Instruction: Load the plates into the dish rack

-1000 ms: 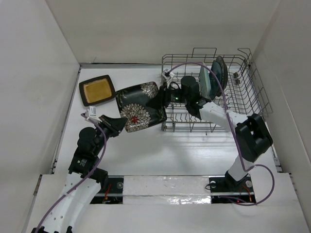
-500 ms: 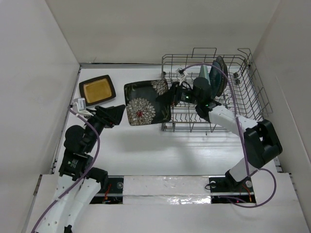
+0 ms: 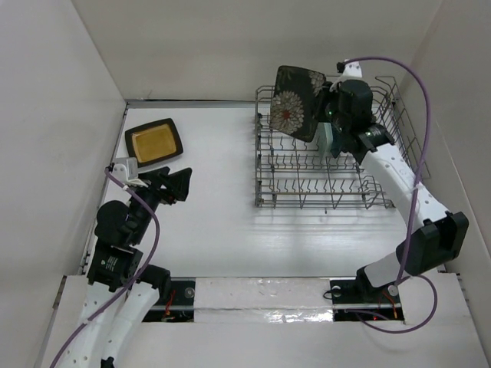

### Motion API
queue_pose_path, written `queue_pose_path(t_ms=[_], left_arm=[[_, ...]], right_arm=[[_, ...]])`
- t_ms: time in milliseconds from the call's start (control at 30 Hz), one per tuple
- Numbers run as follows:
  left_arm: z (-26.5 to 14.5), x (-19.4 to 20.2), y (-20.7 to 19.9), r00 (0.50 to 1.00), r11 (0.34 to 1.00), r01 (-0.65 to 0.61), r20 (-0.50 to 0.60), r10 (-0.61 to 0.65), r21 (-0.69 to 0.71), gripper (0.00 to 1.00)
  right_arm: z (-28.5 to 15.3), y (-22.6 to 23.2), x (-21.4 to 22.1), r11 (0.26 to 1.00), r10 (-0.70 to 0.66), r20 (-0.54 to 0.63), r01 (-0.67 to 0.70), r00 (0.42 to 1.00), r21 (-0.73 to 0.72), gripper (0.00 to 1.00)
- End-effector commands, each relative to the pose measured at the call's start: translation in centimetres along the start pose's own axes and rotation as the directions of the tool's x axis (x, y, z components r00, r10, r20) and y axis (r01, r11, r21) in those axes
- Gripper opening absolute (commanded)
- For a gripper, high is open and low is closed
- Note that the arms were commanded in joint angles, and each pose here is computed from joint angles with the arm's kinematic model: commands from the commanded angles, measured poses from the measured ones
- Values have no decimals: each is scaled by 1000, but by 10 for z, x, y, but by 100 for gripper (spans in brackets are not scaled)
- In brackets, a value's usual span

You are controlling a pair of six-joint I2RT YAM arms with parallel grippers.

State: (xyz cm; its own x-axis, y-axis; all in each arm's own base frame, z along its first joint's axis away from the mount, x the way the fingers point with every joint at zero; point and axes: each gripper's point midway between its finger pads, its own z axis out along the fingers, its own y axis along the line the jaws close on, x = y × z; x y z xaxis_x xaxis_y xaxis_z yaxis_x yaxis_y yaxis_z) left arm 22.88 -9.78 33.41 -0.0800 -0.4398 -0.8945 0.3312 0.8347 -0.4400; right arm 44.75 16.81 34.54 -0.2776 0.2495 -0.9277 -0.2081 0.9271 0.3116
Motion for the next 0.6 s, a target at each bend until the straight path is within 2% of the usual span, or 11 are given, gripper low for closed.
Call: queue_pose_path(t_ms=[0, 133, 200, 233, 333, 367, 567], left_arm=[[-4, -1, 0, 998, 998, -55, 34, 55, 20, 70], [-8, -1, 2, 997, 998, -66, 40, 65, 13, 70], [-7, 1, 3, 997, 998, -67, 31, 67, 10, 70], [-6, 2, 4, 997, 998, -67, 27, 67, 9, 70], [-3, 7, 5, 998, 998, -68, 5, 68, 6, 70], [-2, 7, 5, 998, 998, -69, 3, 69, 6, 70], [-4, 5, 7, 998, 998, -69, 12, 69, -5, 70]], right_arm=[[-51, -15, -101, 969, -145, 210, 96, 967, 227, 0], [-51, -27, -112, 922, -235, 124, 181, 964, 343, 0], [-38, -27, -92, 883, -295, 2, 272, 955, 383, 0], [-42, -25, -110, 876, -301, 25, 266, 953, 401, 0], [-33, -28, -105, 834, -352, -71, 347, 933, 429, 0], [-32, -33, -97, 817, -360, -121, 375, 925, 438, 0], [-21, -50, -83, 784, -359, -204, 413, 911, 465, 0]])
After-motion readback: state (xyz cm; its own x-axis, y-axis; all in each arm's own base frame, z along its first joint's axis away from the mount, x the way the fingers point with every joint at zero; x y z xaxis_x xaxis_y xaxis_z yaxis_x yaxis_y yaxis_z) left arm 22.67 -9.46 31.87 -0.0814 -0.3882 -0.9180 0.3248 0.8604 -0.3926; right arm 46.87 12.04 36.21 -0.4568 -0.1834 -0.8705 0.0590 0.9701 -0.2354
